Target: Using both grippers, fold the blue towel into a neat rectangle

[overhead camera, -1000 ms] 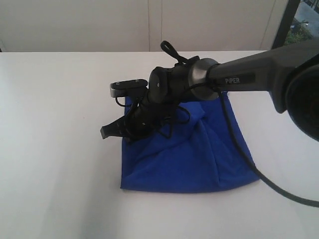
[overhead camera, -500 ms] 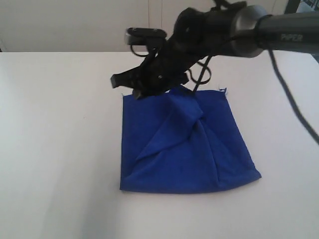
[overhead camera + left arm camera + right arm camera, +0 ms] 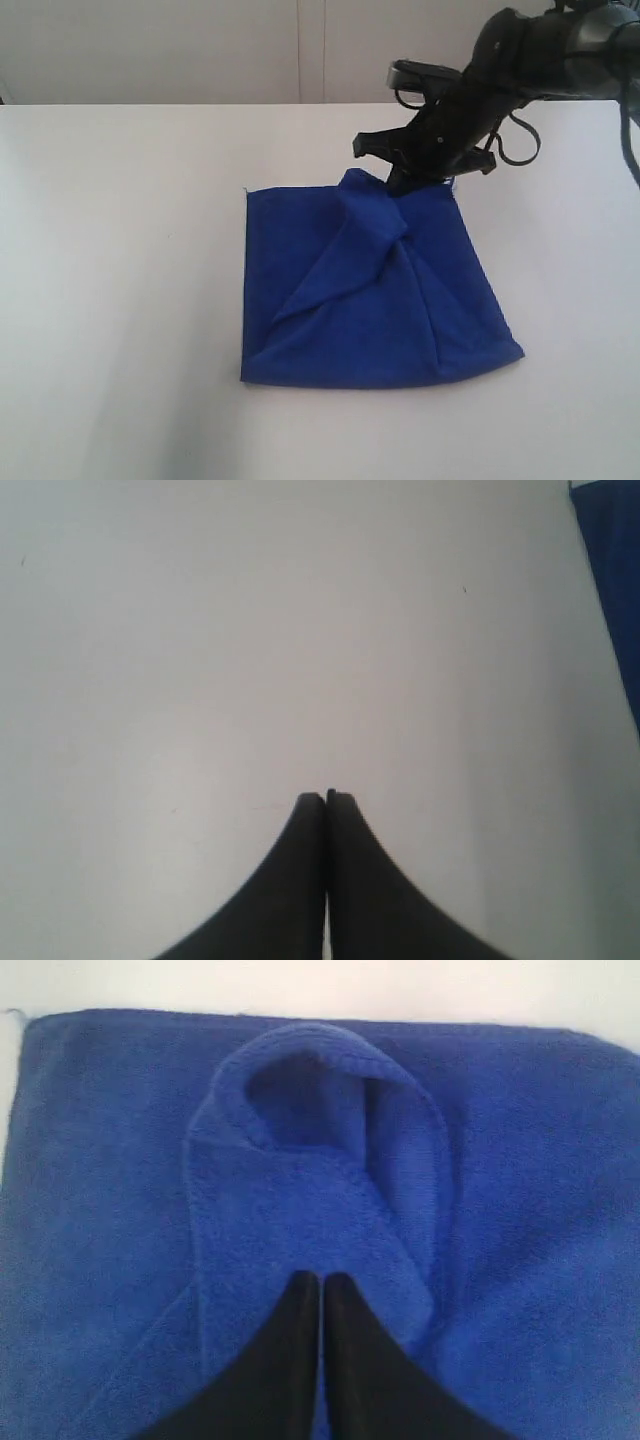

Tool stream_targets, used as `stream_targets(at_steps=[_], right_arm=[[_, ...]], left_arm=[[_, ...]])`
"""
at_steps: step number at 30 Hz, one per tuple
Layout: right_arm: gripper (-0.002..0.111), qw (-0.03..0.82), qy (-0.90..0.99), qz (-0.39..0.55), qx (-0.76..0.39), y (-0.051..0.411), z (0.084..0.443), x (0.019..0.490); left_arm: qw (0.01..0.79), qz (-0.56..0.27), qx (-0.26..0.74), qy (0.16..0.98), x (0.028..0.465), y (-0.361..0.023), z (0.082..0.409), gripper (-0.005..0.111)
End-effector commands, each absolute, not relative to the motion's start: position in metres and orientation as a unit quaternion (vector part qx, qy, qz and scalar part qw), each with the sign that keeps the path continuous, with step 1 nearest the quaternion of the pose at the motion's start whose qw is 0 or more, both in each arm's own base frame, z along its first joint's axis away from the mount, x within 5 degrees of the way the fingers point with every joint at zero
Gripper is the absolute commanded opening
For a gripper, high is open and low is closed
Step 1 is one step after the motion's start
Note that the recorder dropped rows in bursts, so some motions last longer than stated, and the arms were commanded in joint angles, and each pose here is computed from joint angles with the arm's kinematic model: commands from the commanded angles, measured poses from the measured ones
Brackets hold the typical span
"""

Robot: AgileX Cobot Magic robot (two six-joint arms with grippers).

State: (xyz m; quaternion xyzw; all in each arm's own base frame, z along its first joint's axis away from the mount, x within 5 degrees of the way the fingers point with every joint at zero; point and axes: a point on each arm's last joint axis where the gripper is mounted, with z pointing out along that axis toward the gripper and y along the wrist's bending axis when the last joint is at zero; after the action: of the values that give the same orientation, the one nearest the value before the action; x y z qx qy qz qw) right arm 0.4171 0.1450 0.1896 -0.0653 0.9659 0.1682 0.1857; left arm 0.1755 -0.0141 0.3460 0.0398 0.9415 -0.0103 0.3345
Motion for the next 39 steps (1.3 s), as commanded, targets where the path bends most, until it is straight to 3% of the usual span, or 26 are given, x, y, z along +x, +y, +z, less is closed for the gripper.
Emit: stream_targets(at_steps=[1,6,13,15,19,30,39], right_arm=[[0.016,0.161,0.973,0.159,-0.055,0.138,0.167,0.421],[0.028,0.145,0.976,0.154,-0.051,0.139,0.147,0.424],[0.027,0.14,0.977,0.153,-0.05,0.139,0.14,0.425],[0.022,0.14,0.977,0.153,-0.05,0.139,0.14,0.425],[0.0,0.147,0.976,0.154,-0.05,0.139,0.145,0.425],[0.0,0.18,0.969,0.158,-0.053,0.138,0.168,0.425],[0.0,0.152,0.966,0.203,-0.055,0.153,0.169,0.417]], left_arm=[[0.335,-0.011,0.036,0.941,0.173,-0.014,0.347,0.0],[0.335,-0.011,0.036,0.941,0.173,-0.014,0.347,0.0],[0.335,-0.011,0.036,0.941,0.173,-0.014,0.347,0.0],[0.335,-0.011,0.036,0.941,0.173,-0.014,0.347,0.0],[0.335,-0.011,0.036,0.941,0.173,-0.014,0.347,0.0],[0.335,-0.011,0.036,0.941,0.173,-0.014,0.347,0.0],[0.335,-0.011,0.036,0.941,0.173,-0.014,0.347,0.0]])
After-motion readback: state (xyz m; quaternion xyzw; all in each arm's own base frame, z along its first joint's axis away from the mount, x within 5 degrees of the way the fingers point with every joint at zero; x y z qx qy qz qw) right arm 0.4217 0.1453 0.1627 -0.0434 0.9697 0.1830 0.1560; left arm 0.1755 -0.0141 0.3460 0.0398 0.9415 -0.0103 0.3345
